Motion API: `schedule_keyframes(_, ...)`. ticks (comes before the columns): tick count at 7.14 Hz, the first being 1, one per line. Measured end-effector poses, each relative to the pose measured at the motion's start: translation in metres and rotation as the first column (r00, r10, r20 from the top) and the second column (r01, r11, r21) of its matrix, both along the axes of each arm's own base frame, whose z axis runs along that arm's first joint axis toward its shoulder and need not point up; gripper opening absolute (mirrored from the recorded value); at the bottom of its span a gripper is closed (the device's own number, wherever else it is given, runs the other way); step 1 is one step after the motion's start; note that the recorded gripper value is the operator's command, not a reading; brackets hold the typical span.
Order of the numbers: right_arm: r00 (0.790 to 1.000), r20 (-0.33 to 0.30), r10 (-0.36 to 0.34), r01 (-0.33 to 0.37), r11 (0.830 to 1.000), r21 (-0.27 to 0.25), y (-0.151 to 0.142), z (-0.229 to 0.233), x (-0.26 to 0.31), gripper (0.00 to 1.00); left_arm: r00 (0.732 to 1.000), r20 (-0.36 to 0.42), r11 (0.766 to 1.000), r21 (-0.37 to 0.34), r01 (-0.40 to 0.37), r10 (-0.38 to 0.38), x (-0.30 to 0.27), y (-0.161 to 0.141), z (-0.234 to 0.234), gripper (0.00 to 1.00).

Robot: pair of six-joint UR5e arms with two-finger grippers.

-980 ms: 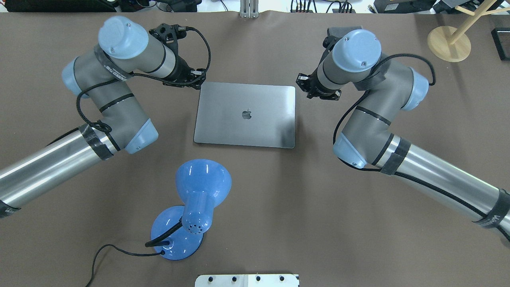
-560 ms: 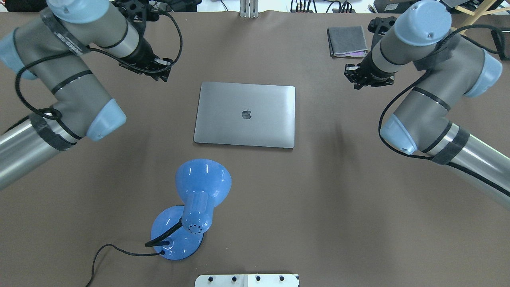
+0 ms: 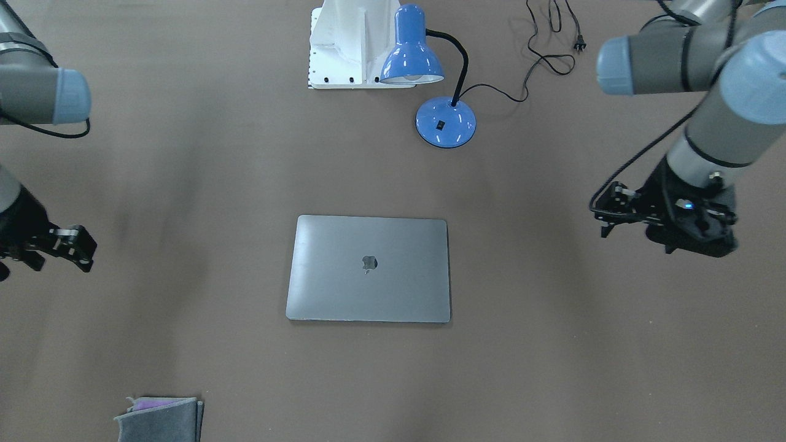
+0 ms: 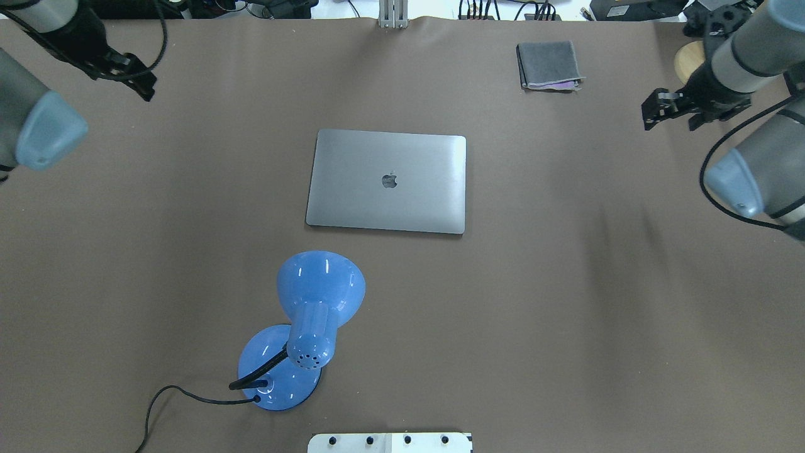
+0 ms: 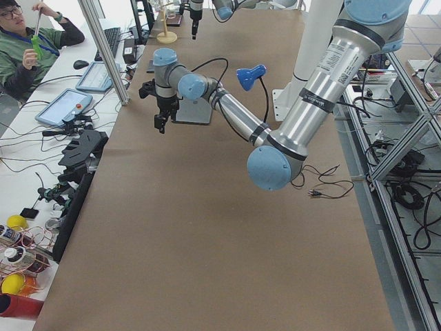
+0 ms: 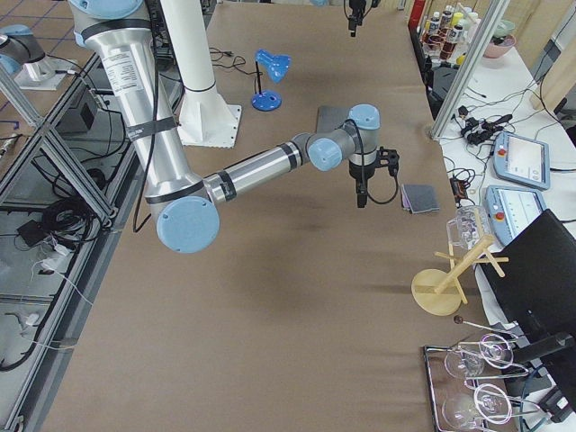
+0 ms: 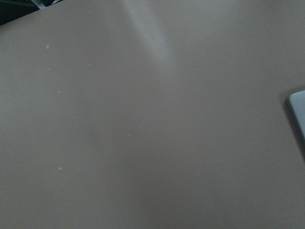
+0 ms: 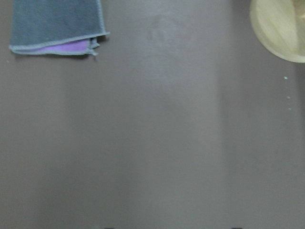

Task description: Close laptop

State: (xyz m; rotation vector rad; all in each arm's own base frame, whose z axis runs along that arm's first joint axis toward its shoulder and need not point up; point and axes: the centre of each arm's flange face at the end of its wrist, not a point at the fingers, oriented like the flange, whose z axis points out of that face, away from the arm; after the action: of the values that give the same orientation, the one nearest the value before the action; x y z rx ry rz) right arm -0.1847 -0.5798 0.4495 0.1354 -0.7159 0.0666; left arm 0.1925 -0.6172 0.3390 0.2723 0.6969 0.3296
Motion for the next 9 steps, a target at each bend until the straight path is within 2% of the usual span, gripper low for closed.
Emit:
schedule_keyframes(2, 0.999, -0.013, -0.049, 0.049, 0.999, 0.004, 0.031, 0.055, 0.076, 1.00, 0.999, 0.035, 0.999, -0.015, -0.037, 0.037, -0.066, 0.002, 0.066, 0.99)
schedule_keyframes(5, 0.995, -0.046, -0.093, 0.092, 0.996, -0.021, 0.096, 0.119, 0.158, 1.00, 0.994, 0.086, 0.995, -0.080, -0.065, 0.072, -0.152, 0.033, 0.175, 0.98)
schedule_keyframes(7, 0.988, -0.070, -0.140, 0.137, 0.989, -0.052, 0.145, 0.143, 0.204, 1.00, 0.995, 0.079, 0.989, -0.141, -0.043, 0.055, -0.193, 0.051, 0.215, 0.98)
schedule_keyframes(9, 0.985, -0.070, -0.161, 0.153, 0.982, -0.109, 0.190, 0.174, 0.223, 1.00, 0.995, 0.066, 0.985, -0.159, -0.059, 0.070, -0.227, 0.079, 0.245, 0.98)
